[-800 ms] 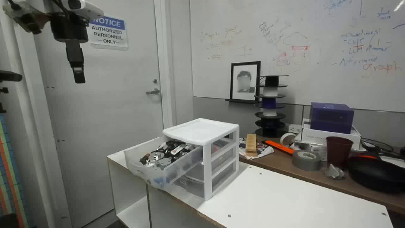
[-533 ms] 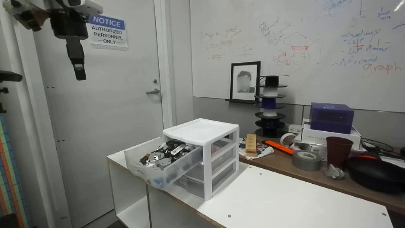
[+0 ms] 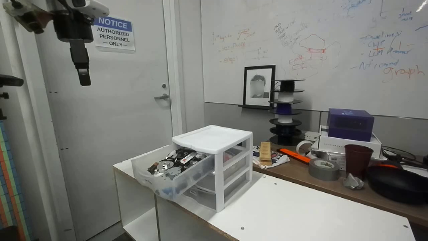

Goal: Pick up the two white objects from the counter and put them in the open drawer and close it

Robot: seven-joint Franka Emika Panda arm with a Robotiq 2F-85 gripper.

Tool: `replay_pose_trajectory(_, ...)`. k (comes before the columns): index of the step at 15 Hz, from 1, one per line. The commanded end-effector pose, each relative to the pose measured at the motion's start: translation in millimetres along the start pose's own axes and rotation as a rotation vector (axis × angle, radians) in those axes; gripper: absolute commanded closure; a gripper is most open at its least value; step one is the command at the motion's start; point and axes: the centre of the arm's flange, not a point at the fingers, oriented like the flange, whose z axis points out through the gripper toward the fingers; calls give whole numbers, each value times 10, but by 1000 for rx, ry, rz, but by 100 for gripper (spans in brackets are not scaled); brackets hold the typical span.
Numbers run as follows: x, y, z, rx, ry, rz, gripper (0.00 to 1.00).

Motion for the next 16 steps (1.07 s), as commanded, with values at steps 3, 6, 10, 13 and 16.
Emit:
replay_pose_trajectory(3,497,-39,43,-27,102,106,0)
replay_pose_trajectory(6,1010,31,268,-38,183,185,0)
replay_pose_trajectory(10,1606,134,900,-4,202,319,0)
replay_pose_trajectory(13,1936,39,1376,16,204,377,0)
replay_pose_trajectory(16,2184,-199,1733,37,182,413,0)
